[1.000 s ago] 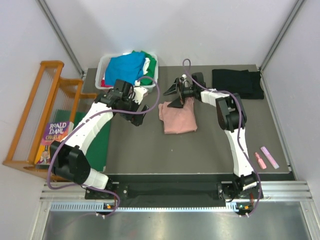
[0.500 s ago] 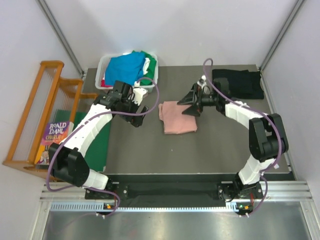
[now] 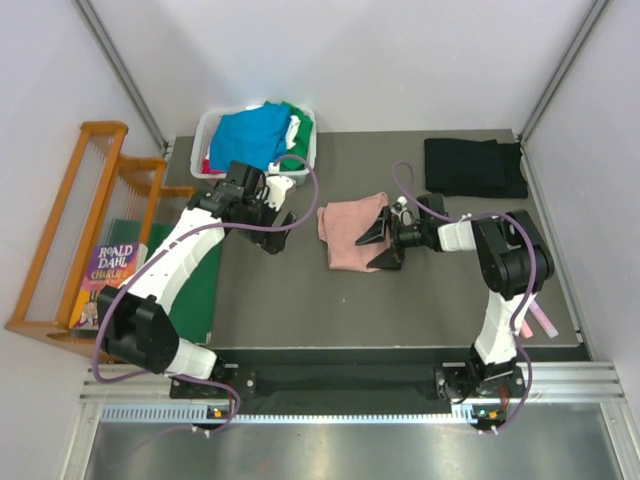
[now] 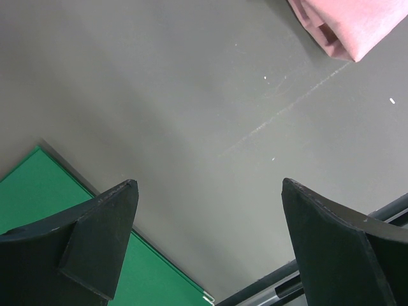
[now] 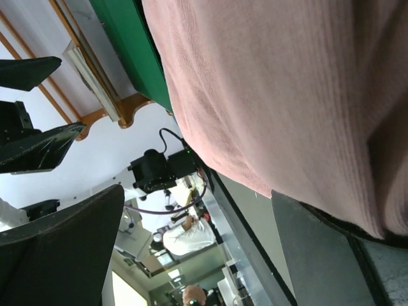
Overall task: Fold and stack the t-shirts
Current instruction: Fold the tshirt
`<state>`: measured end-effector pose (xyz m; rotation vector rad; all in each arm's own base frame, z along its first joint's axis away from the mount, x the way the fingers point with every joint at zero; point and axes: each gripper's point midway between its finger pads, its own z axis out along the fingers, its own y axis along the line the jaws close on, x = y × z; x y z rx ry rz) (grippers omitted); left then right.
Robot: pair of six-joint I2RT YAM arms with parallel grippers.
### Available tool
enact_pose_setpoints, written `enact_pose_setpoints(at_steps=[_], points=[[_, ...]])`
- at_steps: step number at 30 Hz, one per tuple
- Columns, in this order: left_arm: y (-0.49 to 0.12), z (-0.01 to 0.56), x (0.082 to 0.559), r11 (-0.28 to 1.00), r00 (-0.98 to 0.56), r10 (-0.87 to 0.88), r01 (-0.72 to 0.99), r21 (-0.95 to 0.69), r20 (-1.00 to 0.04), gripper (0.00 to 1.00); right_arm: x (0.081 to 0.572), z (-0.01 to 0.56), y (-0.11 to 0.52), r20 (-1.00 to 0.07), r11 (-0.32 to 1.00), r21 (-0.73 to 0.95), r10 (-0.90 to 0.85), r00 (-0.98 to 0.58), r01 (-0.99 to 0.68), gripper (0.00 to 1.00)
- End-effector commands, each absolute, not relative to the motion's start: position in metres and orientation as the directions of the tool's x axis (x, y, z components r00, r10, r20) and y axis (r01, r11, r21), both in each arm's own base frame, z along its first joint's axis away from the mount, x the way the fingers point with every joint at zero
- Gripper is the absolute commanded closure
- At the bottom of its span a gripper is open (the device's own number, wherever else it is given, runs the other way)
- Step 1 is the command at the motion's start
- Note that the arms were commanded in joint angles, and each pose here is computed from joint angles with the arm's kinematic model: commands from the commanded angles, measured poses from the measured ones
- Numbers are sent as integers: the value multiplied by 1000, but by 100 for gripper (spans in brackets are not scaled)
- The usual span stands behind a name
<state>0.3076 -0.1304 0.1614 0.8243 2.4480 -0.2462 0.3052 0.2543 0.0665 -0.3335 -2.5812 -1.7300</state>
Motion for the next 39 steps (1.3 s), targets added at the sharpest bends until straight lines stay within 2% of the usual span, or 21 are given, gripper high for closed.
enact_pose_setpoints(at_steps=[1,2,3,4,11,16,17,26,33,37,39], points=[[-130,174,312,801,-640,491,599,16,-591,1,318,52,248,39,427,897,189,-981,118,0],[-130,174,312,800,-642,491,600,14,-589,1,325,62,250,5,429,899,191,-982,88,0],[-130,174,313,800,-640,492,600,16,-590,1,323,67,247,21,451,886,192,-981,107,0],[-130,174,313,799,-641,494,601,16,-587,1,328,85,248,-42,453,890,187,-982,49,0],[-133,179,315,797,-635,490,604,11,-597,1,335,187,279,-184,384,915,135,-974,-120,0],[-132,178,315,800,-639,488,599,13,-594,1,336,177,299,-157,353,929,104,-982,-111,0],[-131,177,314,801,-639,490,599,17,-593,1,329,167,304,-119,351,933,93,-988,-79,0],[-129,173,315,800,-640,497,599,24,-586,1,312,115,347,-17,313,950,6,-1000,-14,0],[-128,172,314,800,-639,500,600,29,-585,1,298,67,347,64,392,919,-16,-998,52,0],[-127,173,313,798,-633,503,602,33,-588,1,299,60,341,45,458,888,-7,-999,36,0],[-127,174,313,798,-631,502,601,36,-591,1,305,78,343,-14,452,892,-12,-1000,-18,0]])
